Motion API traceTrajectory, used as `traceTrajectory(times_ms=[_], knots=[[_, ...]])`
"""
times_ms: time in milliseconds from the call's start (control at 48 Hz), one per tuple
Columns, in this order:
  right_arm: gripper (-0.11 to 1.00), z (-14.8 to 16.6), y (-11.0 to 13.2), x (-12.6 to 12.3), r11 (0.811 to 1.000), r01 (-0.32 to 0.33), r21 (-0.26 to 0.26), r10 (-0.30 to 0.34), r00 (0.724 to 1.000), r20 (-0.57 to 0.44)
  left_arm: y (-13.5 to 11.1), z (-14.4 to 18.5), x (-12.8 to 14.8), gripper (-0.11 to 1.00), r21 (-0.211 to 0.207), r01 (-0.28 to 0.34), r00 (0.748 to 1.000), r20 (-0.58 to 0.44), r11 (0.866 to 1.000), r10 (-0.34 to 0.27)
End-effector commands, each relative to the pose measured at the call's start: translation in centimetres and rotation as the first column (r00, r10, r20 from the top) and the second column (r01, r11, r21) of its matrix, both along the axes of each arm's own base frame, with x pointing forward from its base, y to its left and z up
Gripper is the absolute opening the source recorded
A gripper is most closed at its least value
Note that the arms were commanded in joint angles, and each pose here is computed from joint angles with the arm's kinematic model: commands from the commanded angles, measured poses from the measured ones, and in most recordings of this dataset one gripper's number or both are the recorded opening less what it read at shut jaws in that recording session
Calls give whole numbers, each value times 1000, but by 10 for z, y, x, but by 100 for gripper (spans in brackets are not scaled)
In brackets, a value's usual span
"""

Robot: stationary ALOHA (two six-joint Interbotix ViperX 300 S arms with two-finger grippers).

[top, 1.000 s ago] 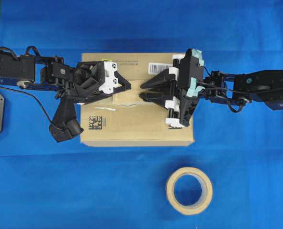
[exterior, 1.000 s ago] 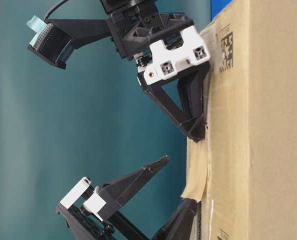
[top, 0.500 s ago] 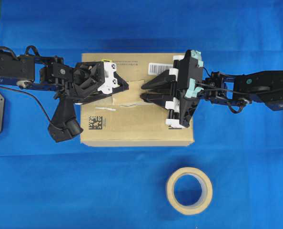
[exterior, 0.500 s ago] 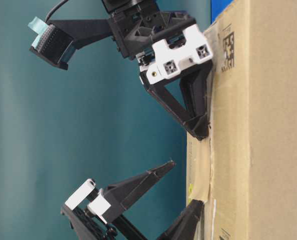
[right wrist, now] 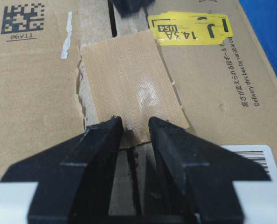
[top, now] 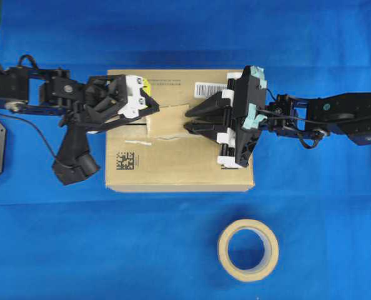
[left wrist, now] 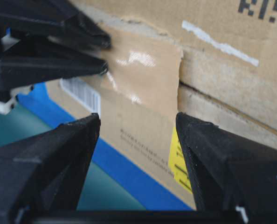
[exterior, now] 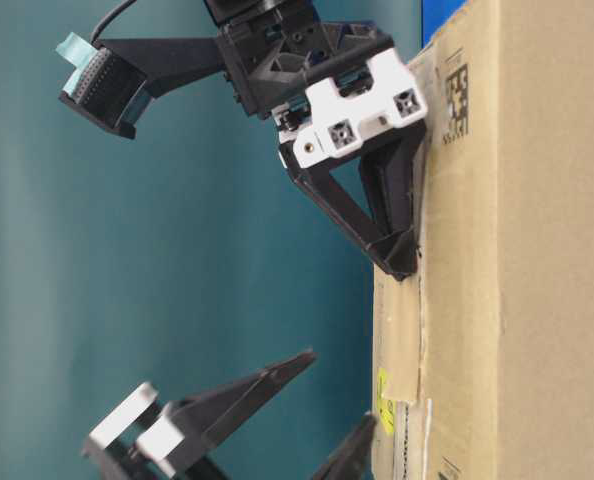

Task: Apply tape along the seams of the closed cardboard box to seal it securely.
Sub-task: 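Release the tape with the left gripper and rotate it to press down, then press both grippers down on the tape, smoothing it along the seam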

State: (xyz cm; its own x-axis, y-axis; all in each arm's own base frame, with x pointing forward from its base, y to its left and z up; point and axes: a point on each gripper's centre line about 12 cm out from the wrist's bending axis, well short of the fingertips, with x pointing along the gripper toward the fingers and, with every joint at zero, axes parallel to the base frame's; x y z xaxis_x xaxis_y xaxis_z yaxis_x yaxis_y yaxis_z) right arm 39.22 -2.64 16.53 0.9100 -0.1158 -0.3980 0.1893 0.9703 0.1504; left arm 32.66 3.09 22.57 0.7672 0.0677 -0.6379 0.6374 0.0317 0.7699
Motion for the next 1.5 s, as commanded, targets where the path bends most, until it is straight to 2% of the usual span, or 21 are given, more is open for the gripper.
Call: traceTrajectory(times_ms=[0, 83, 188, 250, 313, 333, 396, 458, 521, 563, 583, 688, 771, 834, 875, 959, 1146, 1188, 1292, 1417, 1479], knots=[[40, 10, 0, 5, 1000, 0, -2, 0, 999, 32, 0, 13, -5, 63, -18, -19, 998, 61, 1000, 20], [39, 14, 0, 7, 1000, -2, -5, 2, 999, 42, -1, 14, -8, 63, -61, -49, 994, 90, 997, 54], [39, 22, 0, 8, 1000, -3, -12, 4, 998, 63, -6, 18, -10, 62, -158, -94, 985, 132, 983, 115], [39, 29, 0, 7, 1000, -4, -16, 6, 997, 79, -9, 21, -9, 62, -238, -122, 973, 163, 964, 164], [40, 36, 0, 6, 1000, -7, -22, 9, 995, 96, -12, 24, -6, 62, -330, -152, 957, 187, 932, 222], [39, 39, 0, 6, 1000, -8, -26, 11, 995, 103, -13, 26, -5, 62, -380, -166, 947, 197, 910, 255], [39, 46, 0, 4, 999, -10, -35, 14, 993, 120, -13, 28, -2, 61, -478, -192, 924, 206, 857, 322], [39, 55, 1, 2, 999, -12, -46, 18, 990, 141, -13, 30, 1, 59, -575, -214, 898, 202, 790, 390], [39, 62, 1, 0, 998, -14, -58, 23, 987, 158, -13, 31, 3, 54, -660, -228, 874, 185, 715, 450], [39, 68, 1, -1, 997, -15, -69, 26, 985, 173, -12, 31, 4, 50, -706, -235, 859, 172, 668, 483], [39, 68, 0, -1, 997, -14, -74, 27, 984, 174, -12, 31, 5, 48, -738, -236, 848, 162, 633, 505], [39, 74, -5, -1, 997, 0, -83, 17, 980, 198, -12, 29, 8, 29, -814, -244, 821, 115, 527, 559], [37, 76, -8, 1, 996, 11, -92, 9, 977, 215, -12, 24, 11, 13, -846, -252, 808, 83, 470, 583], [31, 77, -10, 3, 995, 15, -101, 8, 975, 224, -11, 18, 15, 3, -861, -257, 800, 66, 440, 596], [20, 78, -11, 5, 994, 16, -108, 9, 974, 224, -11, 14, 17, 0, -863, -259, 799, 61, 433, 599], [0, 77, -13, 9, 993, 19, -117, 8, 975, 223, -11, 8, 22, 0, -871, -262, 794, 50, 416, 605], [-1, 70, -15, 21, 991, 14, -133, 14, 979, 204, -10, 0, 27, 0, -874, -259, 792, 51, 411, 608], [-1, 67, -15, 24, 991, 14, -133, 12, 980, 198, -10, -1, 27, 0, -877, -260, 791, 47, 404, 610], [-1, 60, -16, 32, 991, 13, -132, 12, 983, 184, -11, -5, 27, 0, -890, -264, 784, 27, 371, 621], [-1, 52, -16, 38, 991, 11, -130, 11, 985, 169, -11, -14, 26, 0, -898, -278, 777, -1, 342, 629], [-1, 45, -17, 40, 993, 13, -120, 5, 988, 153, -9, -20, 25, 0, -905, -286, 768, -20, 315, 640]])
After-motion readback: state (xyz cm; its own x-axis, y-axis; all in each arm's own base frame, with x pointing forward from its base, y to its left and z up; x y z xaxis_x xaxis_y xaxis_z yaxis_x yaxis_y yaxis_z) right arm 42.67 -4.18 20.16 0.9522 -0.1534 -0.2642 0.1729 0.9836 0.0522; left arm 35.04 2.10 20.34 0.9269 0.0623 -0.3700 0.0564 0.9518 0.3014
